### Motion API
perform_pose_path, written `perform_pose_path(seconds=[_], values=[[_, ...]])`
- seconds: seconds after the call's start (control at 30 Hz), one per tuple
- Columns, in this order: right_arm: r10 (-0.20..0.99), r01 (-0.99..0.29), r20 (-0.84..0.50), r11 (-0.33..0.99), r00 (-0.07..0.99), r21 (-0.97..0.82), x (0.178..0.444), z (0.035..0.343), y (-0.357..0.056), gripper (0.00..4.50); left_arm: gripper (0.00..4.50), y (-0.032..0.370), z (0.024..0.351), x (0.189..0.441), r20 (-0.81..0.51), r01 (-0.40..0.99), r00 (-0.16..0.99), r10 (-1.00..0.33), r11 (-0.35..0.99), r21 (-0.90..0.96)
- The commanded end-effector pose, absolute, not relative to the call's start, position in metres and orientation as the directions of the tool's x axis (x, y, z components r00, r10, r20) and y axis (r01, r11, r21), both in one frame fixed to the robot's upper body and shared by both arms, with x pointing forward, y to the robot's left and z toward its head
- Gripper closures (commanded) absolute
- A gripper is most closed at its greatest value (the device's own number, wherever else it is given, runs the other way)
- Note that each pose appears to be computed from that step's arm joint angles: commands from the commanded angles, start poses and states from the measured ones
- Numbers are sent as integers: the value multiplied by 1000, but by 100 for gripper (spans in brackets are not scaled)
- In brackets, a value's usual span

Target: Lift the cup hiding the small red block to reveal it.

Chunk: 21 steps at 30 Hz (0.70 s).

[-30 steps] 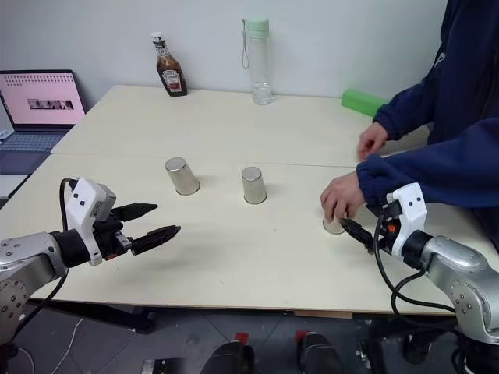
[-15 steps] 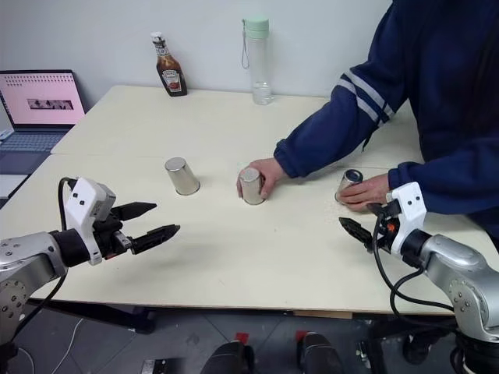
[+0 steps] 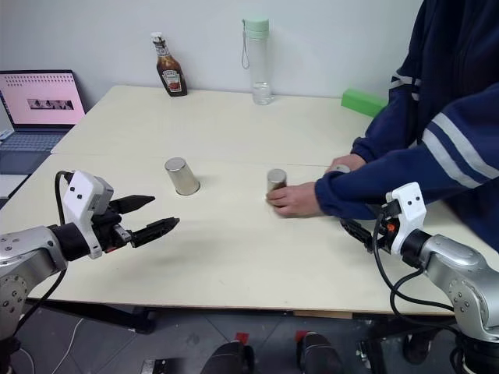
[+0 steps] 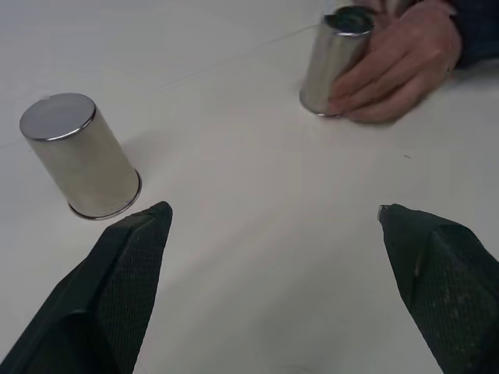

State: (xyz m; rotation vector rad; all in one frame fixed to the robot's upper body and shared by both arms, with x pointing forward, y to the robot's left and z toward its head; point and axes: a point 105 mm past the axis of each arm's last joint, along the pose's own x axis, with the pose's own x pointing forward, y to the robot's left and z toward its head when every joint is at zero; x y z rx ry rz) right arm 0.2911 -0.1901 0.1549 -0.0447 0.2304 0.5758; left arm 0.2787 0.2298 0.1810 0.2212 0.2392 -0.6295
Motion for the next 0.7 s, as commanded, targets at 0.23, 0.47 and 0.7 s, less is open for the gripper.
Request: perform_pose_path(seconds=[0.23, 0.47, 0.7], values=[[544, -553, -184, 833, 819, -3, 287, 165, -187, 5, 0, 226, 189, 280, -273, 623, 774, -571, 765, 165], [542, -552, -188, 834, 819, 3, 287, 163, -187, 5, 0, 228, 190, 279, -276, 625, 771, -573, 763, 163], [551, -560, -183, 829, 814, 1, 289, 164, -185, 5, 0, 227, 190, 280, -267, 619, 778, -568, 766, 174]])
